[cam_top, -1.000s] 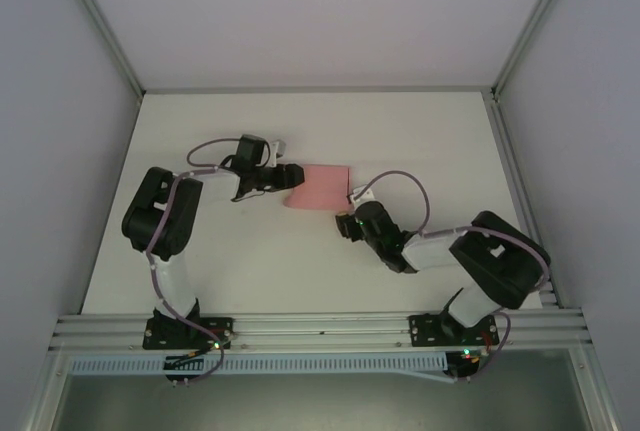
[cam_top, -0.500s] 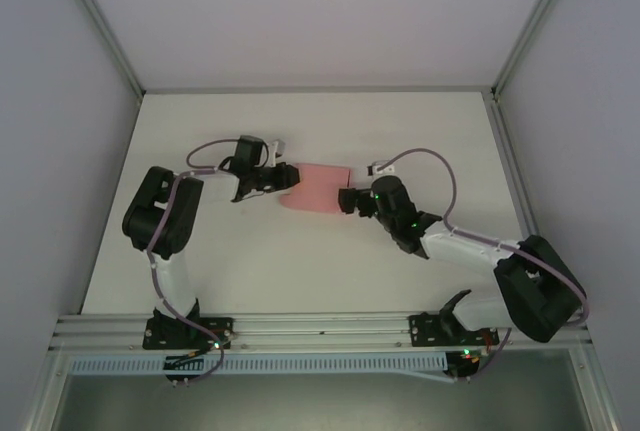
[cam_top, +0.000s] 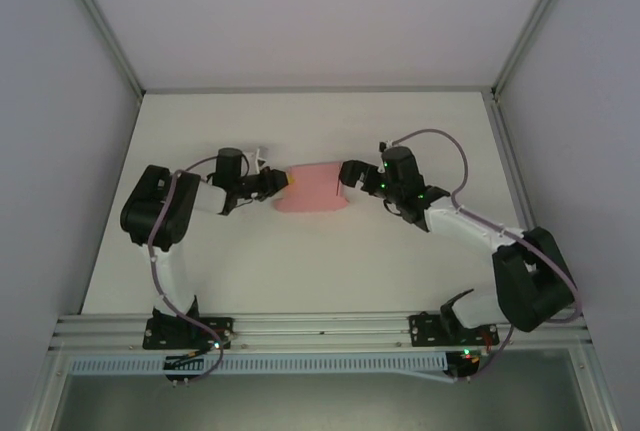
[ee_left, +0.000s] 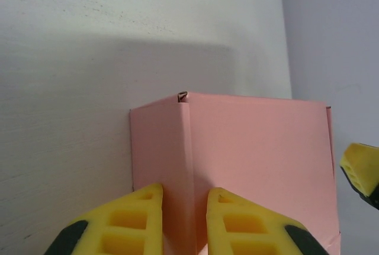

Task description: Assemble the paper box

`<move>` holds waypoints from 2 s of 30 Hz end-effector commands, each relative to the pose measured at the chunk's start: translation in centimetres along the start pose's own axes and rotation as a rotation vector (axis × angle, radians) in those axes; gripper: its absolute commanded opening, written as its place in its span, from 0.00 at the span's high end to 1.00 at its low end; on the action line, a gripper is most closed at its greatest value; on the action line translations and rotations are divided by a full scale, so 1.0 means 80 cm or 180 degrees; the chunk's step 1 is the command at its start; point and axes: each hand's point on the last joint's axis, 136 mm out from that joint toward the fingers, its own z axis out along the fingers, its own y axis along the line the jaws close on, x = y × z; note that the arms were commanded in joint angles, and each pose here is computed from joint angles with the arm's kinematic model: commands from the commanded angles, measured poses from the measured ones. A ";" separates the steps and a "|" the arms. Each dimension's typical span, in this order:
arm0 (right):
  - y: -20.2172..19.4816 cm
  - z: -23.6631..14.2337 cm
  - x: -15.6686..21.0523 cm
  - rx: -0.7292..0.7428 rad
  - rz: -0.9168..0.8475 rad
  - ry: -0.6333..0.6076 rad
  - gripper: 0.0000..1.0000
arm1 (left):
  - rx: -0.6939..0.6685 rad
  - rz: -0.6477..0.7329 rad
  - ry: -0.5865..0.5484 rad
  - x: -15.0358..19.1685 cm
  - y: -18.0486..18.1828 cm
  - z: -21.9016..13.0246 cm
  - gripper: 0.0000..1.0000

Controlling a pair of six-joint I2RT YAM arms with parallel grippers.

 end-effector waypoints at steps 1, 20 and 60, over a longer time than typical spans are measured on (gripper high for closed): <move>-0.010 0.024 0.023 0.0020 0.0323 0.0489 0.00 | 0.0195 -0.0063 0.0047 0.006 -0.007 0.000 0.95; 0.034 0.066 0.020 -0.0886 0.0649 0.0928 0.73 | -0.0005 0.0452 -0.0190 -0.026 -0.034 -0.017 0.68; 0.006 -0.044 0.040 -0.0536 0.2273 0.2638 0.69 | -0.1753 0.5588 0.0039 0.088 -0.192 -0.004 0.07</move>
